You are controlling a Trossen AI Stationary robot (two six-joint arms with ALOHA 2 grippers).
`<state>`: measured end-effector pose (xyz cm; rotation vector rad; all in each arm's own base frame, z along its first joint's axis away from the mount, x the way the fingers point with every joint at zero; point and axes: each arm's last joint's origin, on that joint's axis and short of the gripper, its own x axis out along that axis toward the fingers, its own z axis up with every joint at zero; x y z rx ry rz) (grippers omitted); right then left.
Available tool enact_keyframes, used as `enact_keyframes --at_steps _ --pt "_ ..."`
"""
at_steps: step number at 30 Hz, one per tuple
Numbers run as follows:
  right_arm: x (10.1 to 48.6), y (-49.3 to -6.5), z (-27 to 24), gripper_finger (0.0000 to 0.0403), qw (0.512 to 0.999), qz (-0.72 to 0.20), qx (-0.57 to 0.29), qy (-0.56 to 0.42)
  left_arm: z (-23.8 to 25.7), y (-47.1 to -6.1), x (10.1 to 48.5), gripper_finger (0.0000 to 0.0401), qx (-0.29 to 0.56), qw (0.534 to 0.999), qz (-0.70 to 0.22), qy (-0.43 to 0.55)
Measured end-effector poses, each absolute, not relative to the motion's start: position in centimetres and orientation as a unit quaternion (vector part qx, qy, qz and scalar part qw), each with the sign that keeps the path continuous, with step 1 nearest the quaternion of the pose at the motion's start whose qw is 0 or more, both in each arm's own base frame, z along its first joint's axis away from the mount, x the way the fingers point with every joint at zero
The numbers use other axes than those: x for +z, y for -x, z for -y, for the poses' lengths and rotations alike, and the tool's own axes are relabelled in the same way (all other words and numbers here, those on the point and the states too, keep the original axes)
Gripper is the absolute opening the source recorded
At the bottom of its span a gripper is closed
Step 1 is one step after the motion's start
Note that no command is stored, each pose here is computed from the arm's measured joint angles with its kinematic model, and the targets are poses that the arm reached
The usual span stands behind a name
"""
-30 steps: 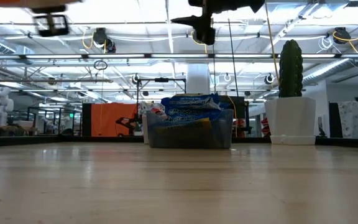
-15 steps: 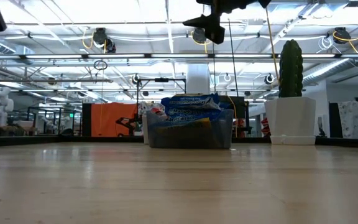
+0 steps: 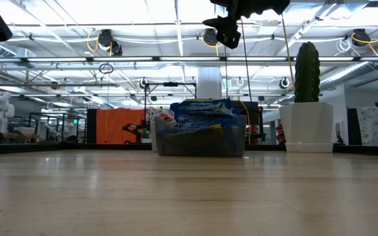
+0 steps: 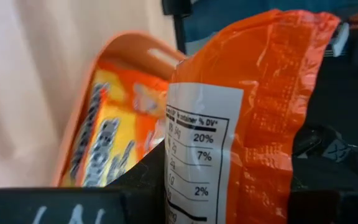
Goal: Sort Maruchan noodles
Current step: Put the orange noodle pack into the orange bin
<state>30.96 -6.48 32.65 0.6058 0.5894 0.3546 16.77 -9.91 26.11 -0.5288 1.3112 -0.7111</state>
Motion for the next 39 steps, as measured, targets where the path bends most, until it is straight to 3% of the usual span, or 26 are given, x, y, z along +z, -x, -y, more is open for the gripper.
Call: enact_keyframes --at_steps 9,19,25,39 --pt "32.2 -29.9 7.8 0.0253 0.877 -0.300 0.221 -0.302 12.4 -18.6 23.8 0.0128 -0.306 0.653 -0.640 0.266" --pt "32.9 -28.9 8.5 0.0253 0.877 -0.286 0.238 -0.305 14.0 -18.2 22.8 0.0218 -0.266 0.645 -0.670 0.256" --pt "33.7 -28.3 8.8 0.0253 0.888 -0.275 0.217 -0.297 13.5 -18.3 22.9 0.0252 -0.220 0.636 -0.680 0.292" --pt "34.1 -27.9 9.8 0.0253 0.904 -0.255 0.195 -0.283 14.2 -18.8 26.5 0.0271 -0.173 0.703 -0.639 0.259"
